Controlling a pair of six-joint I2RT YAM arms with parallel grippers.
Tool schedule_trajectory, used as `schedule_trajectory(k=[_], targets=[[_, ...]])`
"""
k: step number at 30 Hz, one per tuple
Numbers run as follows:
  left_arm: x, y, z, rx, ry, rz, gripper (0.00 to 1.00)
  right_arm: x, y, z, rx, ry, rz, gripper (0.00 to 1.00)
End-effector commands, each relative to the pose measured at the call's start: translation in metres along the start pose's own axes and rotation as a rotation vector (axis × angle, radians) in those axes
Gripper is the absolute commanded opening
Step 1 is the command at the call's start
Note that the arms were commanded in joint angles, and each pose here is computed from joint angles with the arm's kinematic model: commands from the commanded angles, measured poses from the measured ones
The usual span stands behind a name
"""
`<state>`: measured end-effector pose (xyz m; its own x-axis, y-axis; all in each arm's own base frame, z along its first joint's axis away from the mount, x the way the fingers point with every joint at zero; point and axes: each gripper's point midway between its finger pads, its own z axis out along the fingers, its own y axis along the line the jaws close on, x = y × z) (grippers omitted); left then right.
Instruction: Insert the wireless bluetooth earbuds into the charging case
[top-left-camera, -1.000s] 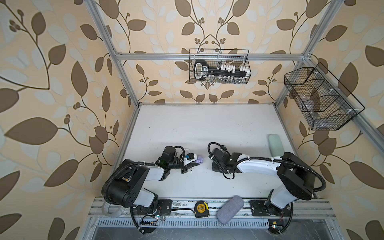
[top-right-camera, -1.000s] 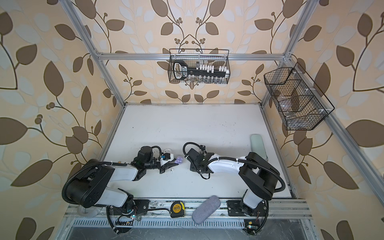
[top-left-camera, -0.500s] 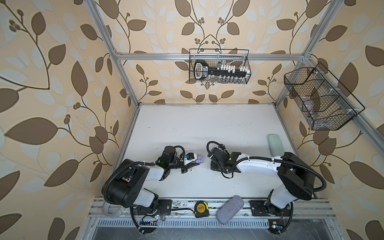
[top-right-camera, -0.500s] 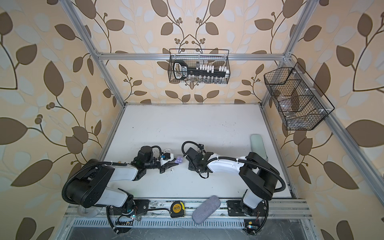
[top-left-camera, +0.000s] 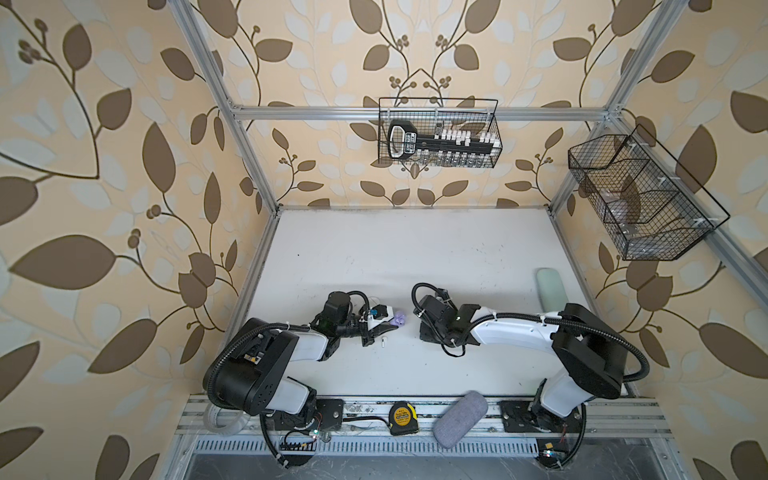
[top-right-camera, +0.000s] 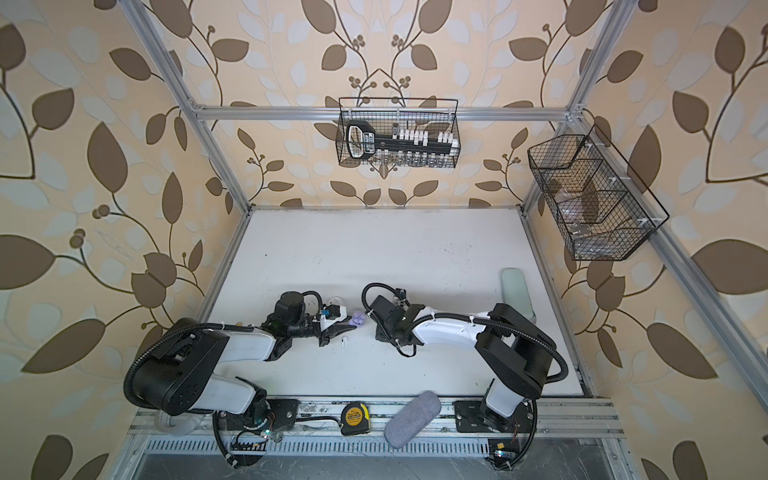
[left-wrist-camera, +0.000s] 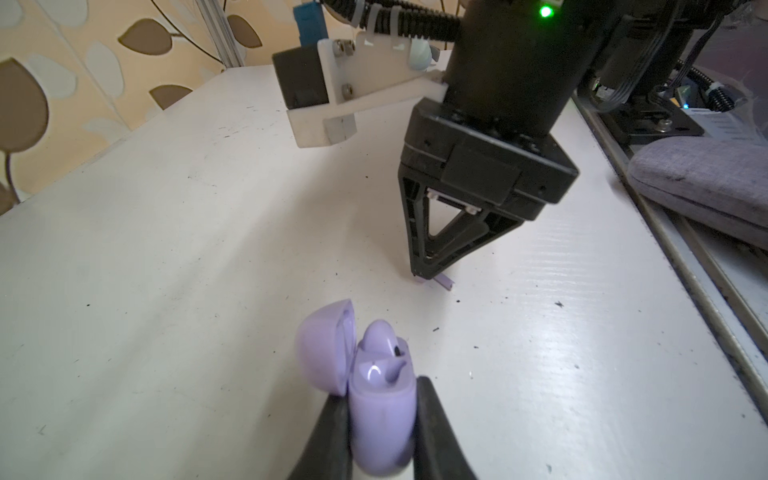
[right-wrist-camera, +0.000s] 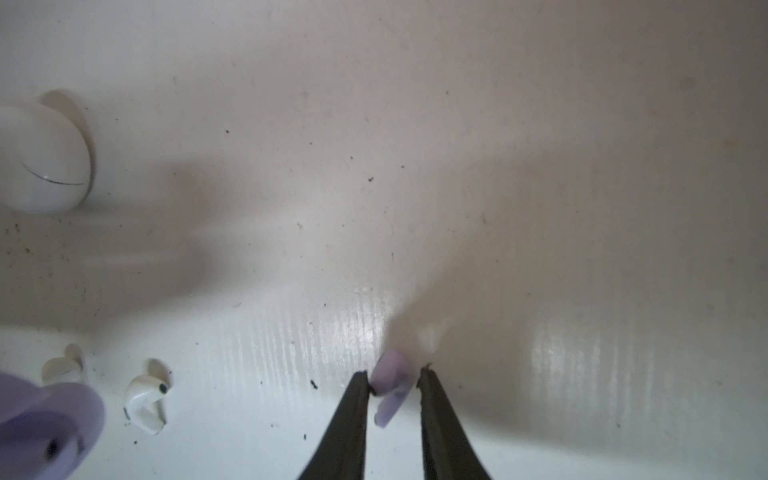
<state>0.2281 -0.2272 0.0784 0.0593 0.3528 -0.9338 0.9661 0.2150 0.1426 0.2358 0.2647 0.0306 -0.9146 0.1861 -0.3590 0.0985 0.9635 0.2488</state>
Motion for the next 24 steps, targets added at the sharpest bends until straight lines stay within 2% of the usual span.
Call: schedule_trajectory(k=[1,11,24], targets=[[-0.017,0.007,-0.002,0.0,-0.049,0.04,0.0,-0.005,0.0,-0.013,-0.024,-0.03,0.013,0.26],[-0.017,0.007,-0.002,0.0,-0.049,0.037,0.0,-0.002,-0.024,-0.009,0.022,-0.018,0.031,0.27],[-0.017,0.007,-0.002,0.0,-0.049,0.037,0.0,0.002,-0.019,0.003,0.022,0.006,0.018,0.26]])
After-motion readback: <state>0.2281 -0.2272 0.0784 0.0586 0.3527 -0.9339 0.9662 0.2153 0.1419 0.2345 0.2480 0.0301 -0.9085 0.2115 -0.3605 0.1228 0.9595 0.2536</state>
